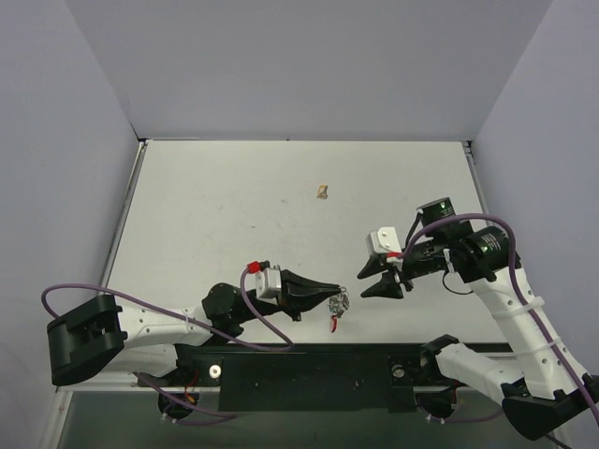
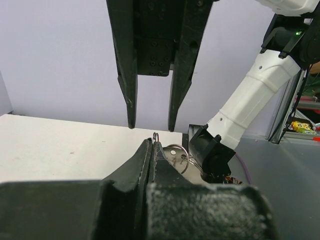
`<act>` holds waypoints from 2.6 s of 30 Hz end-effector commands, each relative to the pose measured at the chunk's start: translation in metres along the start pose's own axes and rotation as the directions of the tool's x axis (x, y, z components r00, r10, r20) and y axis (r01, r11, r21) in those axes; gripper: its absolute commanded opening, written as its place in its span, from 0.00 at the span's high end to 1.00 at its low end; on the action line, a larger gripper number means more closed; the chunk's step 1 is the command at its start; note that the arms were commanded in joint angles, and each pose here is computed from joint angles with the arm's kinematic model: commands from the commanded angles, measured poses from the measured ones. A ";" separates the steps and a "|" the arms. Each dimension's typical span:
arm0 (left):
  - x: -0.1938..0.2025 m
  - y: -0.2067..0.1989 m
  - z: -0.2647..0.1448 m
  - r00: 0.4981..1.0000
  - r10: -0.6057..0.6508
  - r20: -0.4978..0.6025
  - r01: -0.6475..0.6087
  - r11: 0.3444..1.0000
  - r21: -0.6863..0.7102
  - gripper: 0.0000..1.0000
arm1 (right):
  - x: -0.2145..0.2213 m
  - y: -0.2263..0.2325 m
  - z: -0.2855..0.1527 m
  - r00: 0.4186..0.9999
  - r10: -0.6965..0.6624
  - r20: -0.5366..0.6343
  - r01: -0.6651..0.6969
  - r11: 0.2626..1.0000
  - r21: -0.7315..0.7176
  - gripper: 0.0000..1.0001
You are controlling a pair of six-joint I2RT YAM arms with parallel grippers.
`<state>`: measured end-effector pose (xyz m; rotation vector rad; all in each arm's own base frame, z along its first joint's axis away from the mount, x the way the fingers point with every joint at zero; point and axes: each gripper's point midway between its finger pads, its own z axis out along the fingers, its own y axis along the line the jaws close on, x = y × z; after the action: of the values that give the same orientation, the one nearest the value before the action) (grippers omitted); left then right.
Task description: Put the keys on the keyring
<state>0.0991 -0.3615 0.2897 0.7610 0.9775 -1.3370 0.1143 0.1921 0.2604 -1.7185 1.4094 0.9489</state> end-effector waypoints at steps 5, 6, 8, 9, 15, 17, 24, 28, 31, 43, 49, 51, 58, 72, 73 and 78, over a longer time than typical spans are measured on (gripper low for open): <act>-0.049 -0.010 0.014 0.982 0.027 0.186 -0.037 0.998 0.054 1.00 | -0.026 -0.023 0.014 0.982 0.132 0.138 -0.138 0.990 0.032 0.67; -0.050 -0.010 0.015 0.981 0.027 0.191 -0.038 0.998 0.053 1.00 | -0.027 -0.022 0.015 0.979 0.144 0.141 -0.149 0.988 0.029 0.68; -0.050 -0.009 0.015 0.981 0.029 0.191 -0.039 0.998 0.048 1.00 | -0.025 -0.020 0.018 0.977 0.159 0.145 -0.164 0.986 0.020 0.69; -0.052 -0.008 0.016 0.980 0.031 0.196 -0.040 0.998 0.044 1.00 | -0.023 -0.018 0.020 0.975 0.170 0.143 -0.173 0.985 0.010 0.70; -0.052 -0.005 0.016 0.980 0.040 0.194 -0.046 0.999 0.025 1.00 | -0.017 -0.008 0.023 0.970 0.194 0.144 -0.193 0.981 -0.018 0.73; -0.052 -0.004 0.016 0.980 0.042 0.195 -0.047 0.999 0.019 1.00 | -0.016 -0.005 0.023 0.969 0.199 0.143 -0.198 0.980 -0.025 0.73; -0.053 0.002 0.017 0.980 0.060 0.191 -0.059 0.998 -0.012 1.00 | -0.020 -0.004 0.021 0.969 0.193 0.153 -0.190 0.981 -0.031 0.73; -0.053 0.003 0.015 0.980 0.066 0.188 -0.063 0.998 -0.019 1.00 | -0.023 -0.007 0.018 0.968 0.199 0.155 -0.199 0.980 -0.015 0.73; -0.054 0.003 0.014 0.980 0.065 0.190 -0.062 0.998 -0.021 1.00 | -0.024 -0.003 0.017 0.965 0.203 0.163 -0.201 0.979 -0.032 0.72; -0.056 0.004 0.016 0.978 0.070 0.195 -0.065 0.997 -0.028 1.00 | -0.019 -0.003 0.020 0.969 0.202 0.145 -0.198 0.979 -0.041 0.69; -0.058 0.003 0.018 0.977 0.068 0.202 -0.066 0.998 -0.017 1.00 | -0.021 -0.008 0.023 0.969 0.196 0.151 -0.193 0.981 -0.035 0.72; -0.057 0.003 0.018 0.977 0.068 0.200 -0.065 0.998 -0.021 1.00 | -0.022 -0.008 0.024 0.968 0.197 0.154 -0.194 0.980 -0.037 0.72; -0.057 0.003 0.019 0.977 0.068 0.201 -0.065 0.998 -0.019 1.00 | -0.025 -0.010 0.025 0.966 0.198 0.164 -0.195 0.980 -0.038 0.76; -0.055 0.007 0.020 0.977 0.057 0.205 -0.051 0.998 -0.034 1.00 | -0.022 -0.008 0.029 0.961 0.217 0.170 -0.213 0.976 -0.045 0.86; -0.056 0.007 0.020 0.976 0.058 0.209 -0.052 0.998 -0.034 1.00 | -0.020 -0.008 0.030 0.960 0.225 0.168 -0.221 0.974 -0.042 0.85; -0.056 0.008 0.020 0.976 0.055 0.212 -0.047 0.998 -0.042 1.00 | -0.019 -0.011 0.031 0.962 0.220 0.164 -0.218 0.975 -0.030 0.89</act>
<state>0.1132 -0.3685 0.2818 0.7351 1.0186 -1.2825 0.1216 0.2264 0.2590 -1.4708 1.5452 1.1818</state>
